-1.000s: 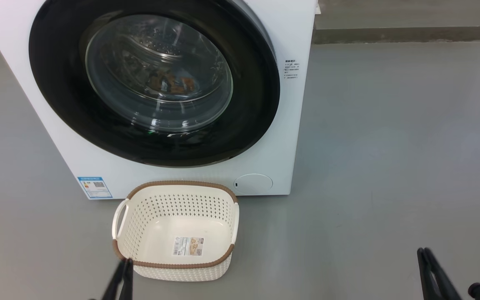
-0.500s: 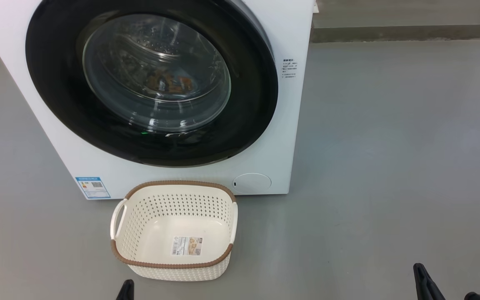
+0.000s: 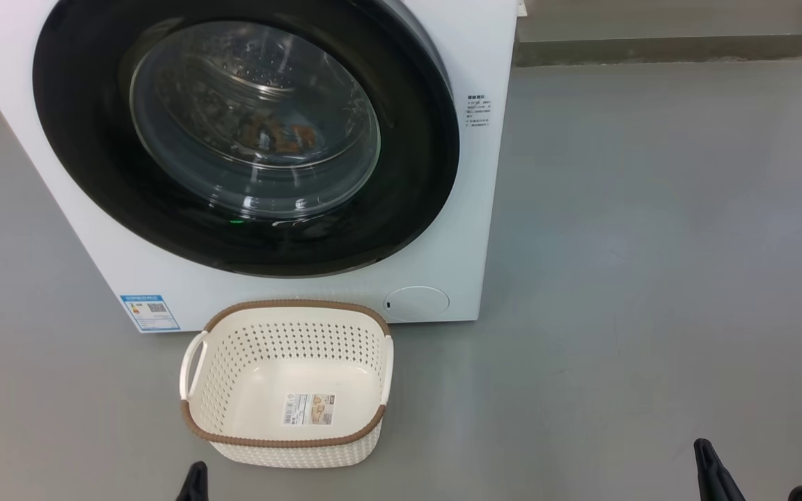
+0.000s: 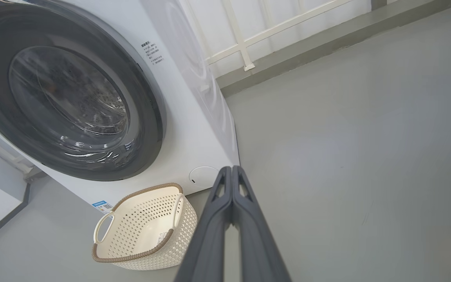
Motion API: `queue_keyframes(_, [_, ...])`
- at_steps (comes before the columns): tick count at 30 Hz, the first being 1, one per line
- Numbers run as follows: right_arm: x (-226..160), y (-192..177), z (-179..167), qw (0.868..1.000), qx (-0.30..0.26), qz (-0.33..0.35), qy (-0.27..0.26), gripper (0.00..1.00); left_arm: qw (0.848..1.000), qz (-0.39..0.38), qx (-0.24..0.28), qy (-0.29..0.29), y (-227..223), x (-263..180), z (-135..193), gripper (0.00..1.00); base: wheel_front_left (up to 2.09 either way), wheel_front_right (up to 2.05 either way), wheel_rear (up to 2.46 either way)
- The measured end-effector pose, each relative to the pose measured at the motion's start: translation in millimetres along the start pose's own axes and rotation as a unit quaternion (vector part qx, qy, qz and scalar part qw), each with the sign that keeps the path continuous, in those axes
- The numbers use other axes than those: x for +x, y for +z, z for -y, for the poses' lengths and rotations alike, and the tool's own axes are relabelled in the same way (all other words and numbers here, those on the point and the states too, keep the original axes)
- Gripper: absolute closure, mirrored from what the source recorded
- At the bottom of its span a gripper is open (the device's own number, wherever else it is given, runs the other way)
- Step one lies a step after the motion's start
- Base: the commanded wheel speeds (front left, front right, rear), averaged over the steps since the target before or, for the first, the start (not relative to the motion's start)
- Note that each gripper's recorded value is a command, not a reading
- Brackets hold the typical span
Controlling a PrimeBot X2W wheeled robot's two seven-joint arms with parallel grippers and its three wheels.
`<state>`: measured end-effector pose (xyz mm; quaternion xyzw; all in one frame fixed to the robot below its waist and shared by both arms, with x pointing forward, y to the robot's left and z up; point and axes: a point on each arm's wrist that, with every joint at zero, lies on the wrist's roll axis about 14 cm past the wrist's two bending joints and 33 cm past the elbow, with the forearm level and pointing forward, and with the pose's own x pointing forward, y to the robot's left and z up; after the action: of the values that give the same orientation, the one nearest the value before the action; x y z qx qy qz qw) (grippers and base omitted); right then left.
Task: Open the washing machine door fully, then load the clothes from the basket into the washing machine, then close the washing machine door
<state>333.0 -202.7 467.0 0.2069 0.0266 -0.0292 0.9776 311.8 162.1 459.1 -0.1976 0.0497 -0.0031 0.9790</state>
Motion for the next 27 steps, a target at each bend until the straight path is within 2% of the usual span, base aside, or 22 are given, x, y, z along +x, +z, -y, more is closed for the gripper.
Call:
queue_keyframes(12, [5, 1, 3, 0.998, 0.067, -0.003, -0.011, 1.00, 0.998, -0.003, -0.067, 0.010, 2, 6, -4, 1.00, 0.00, 0.00, 0.00])
queue_keyframes(27, [11, 2, 4, 0.988, 0.151, -0.005, -0.020, 1.00, 0.988, -0.006, -0.151, 0.021, 7, 17, -9, 1.00, 0.00, 0.00, 0.00])
